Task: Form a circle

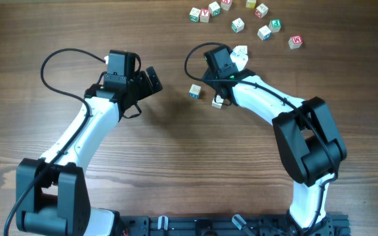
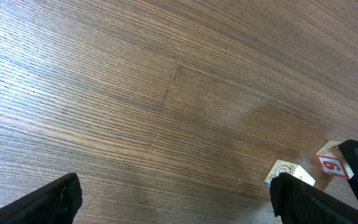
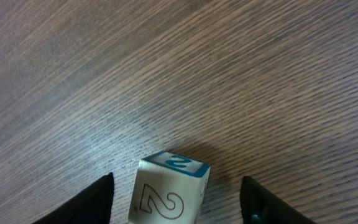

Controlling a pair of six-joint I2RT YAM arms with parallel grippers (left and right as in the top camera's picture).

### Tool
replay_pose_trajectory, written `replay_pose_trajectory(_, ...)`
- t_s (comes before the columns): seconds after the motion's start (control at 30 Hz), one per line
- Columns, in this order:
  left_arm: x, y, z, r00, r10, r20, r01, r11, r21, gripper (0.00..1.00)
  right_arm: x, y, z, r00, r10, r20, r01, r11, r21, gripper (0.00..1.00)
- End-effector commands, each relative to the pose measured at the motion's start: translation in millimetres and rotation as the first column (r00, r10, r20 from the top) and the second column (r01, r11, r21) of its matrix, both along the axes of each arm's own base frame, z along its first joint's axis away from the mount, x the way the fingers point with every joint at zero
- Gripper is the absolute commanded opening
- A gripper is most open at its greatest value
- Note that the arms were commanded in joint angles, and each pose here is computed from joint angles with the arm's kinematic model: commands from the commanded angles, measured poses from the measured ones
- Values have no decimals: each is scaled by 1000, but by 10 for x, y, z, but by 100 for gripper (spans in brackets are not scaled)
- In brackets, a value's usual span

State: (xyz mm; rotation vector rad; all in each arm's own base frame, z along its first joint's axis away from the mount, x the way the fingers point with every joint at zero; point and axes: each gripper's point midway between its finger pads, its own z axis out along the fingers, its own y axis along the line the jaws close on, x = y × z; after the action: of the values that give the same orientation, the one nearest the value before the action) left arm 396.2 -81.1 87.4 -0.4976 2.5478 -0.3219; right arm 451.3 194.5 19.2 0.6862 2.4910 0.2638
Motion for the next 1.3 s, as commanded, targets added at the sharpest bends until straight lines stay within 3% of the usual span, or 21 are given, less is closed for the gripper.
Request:
replay_pose_trajectory(0.0,2,1,68,1000,-13,21,13,1000,5,100,70,-51,-30,998,-53,21,53,999,-9,61)
replay_pose_trajectory(0.1,2,1,68,1000,-13,21,13,1000,5,100,53,-30,-76,999,-41,7,41,999,-4,60)
replay_pose_trajectory(0.3,1,-1,68,1000,-13,21,13,1000,5,100,-74,-4,-302,997,18,-72,-20,1000,-21,36)
replay_pose_trajectory(0.43,1,0,68,1000,-13,21,13,1000,4,100,-68,20,-273,987,147,-67,-152,985,-79,32)
replay_pose_trajectory(0.53,1,-1,68,1000,-13,21,13,1000,5,100,-50,45,-155,918,391,-69,-396,894,-208,28)
replay_pose_trajectory(0.67,1,0,68,1000,-13,21,13,1000,4,100,-89,129,-79,767,632,-108,-632,715,-299,28)
replay_pose_trajectory(0.77,2,1,68,1000,-13,21,13,1000,5,100,-108,118,-84,716,685,-138,-684,648,-334,25)
replay_pose_trajectory(0.93,1,-1,68,1000,-13,21,13,1000,5,100,-206,117,-73,683,711,-169,-721,618,-314,23)
replay_pose_trajectory(1.1,2,1,68,1000,-13,21,13,1000,5,100,-372,310,10,558,816,-147,-821,519,-236,24)
replay_pose_trajectory(1.27,2,1,68,1000,-13,21,13,1000,5,100,-415,229,-26,562,808,-177,-823,525,-218,23)
